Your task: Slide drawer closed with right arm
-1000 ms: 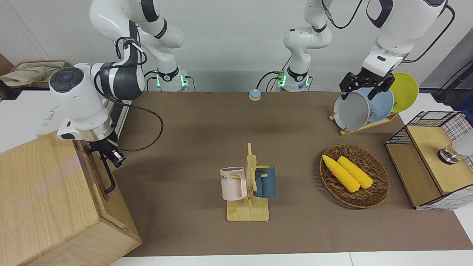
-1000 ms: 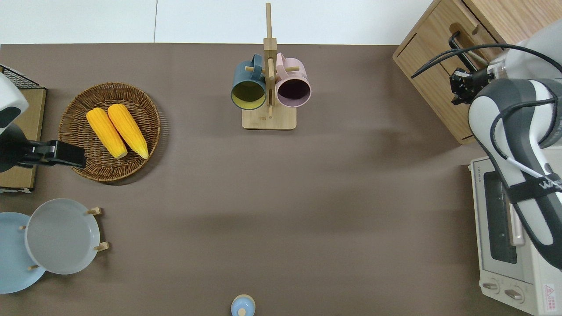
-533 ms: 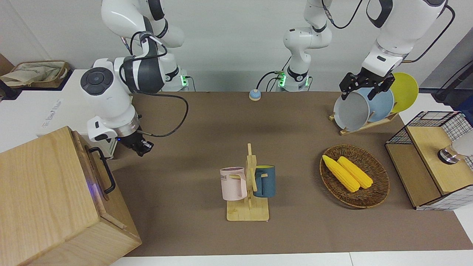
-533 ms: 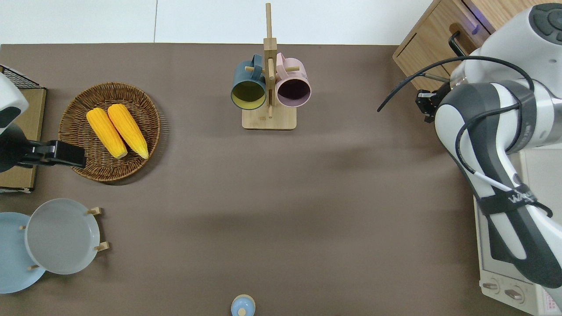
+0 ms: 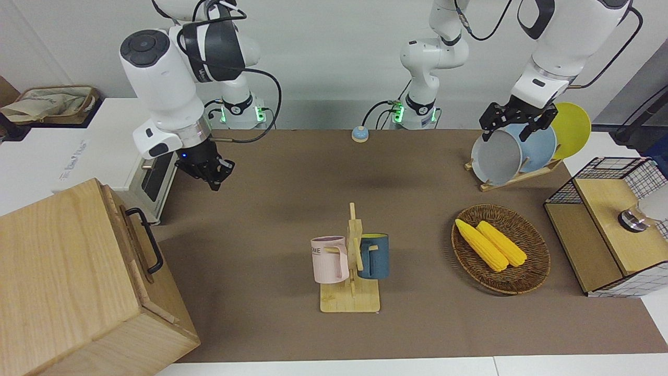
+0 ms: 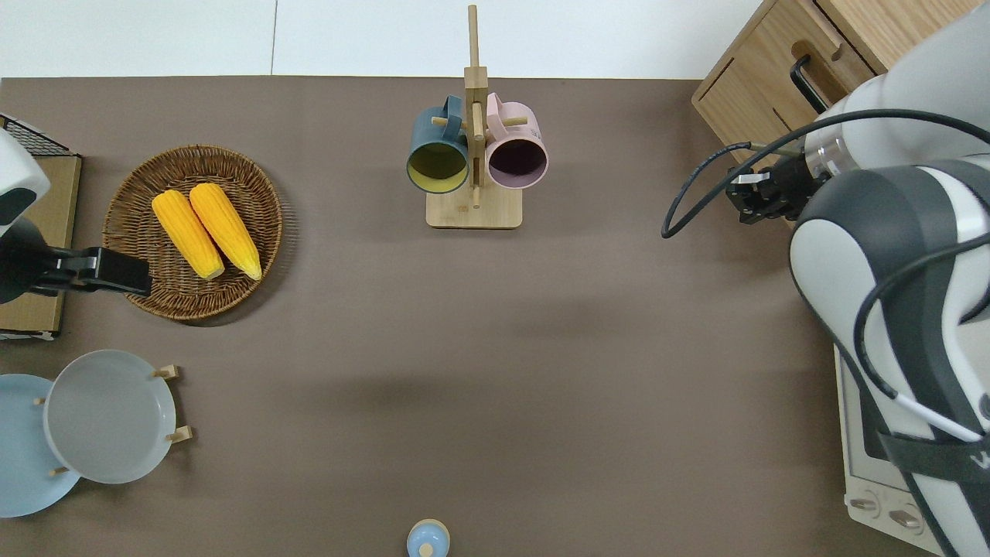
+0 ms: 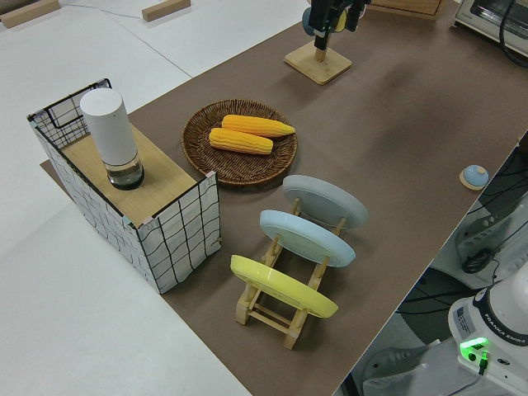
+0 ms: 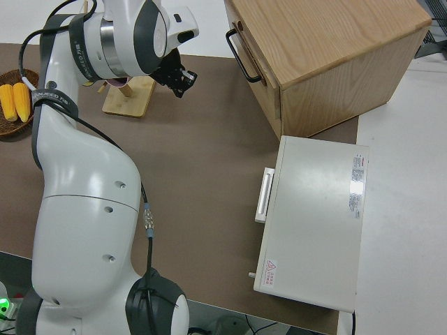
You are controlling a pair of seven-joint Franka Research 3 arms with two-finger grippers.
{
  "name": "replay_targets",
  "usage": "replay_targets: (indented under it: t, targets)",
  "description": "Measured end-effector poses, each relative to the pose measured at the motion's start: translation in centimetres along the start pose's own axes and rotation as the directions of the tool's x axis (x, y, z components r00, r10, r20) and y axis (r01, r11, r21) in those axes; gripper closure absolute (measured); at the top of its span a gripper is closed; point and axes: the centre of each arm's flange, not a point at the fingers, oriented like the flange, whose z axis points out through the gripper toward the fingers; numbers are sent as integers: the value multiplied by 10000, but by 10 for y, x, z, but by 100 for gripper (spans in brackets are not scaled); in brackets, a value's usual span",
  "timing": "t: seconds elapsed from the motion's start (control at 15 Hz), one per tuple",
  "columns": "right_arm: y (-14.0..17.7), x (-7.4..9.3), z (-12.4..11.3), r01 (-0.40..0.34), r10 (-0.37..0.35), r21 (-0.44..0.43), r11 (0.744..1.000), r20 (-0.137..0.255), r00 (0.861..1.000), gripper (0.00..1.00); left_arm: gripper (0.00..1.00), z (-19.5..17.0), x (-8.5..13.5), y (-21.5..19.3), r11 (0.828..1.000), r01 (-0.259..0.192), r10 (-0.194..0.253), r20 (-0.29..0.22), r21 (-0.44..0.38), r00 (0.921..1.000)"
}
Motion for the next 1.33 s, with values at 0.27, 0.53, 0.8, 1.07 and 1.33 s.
replay_targets:
  t: [0.27, 0.53, 0.8, 1.07, 1.33]
  targets:
    - [-8, -22, -26, 981, -980, 88, 9951, -151, 9951, 99, 0, 0, 0, 0, 10000, 0, 0, 0, 0, 10000]
    - [-4, -33, -38, 1370, -1369, 47, 9906, -248, 9903, 97, 0, 0, 0, 0, 10000, 0, 0, 0, 0, 10000]
    - [-2, -34, -39, 1366, -1365, 22, 9906, -216, 9904, 72, 0, 0, 0, 0, 10000, 0, 0, 0, 0, 10000]
    - [-1, -35, -38, 1463, -1465, -106, 9892, -156, 9891, 32, 0, 0, 0, 0, 10000, 0, 0, 0, 0, 10000]
    - [1, -38, -36, 1565, -1563, -419, 9868, 81, 9877, 1, 0, 0, 0, 0, 10000, 0, 0, 0, 0, 10000]
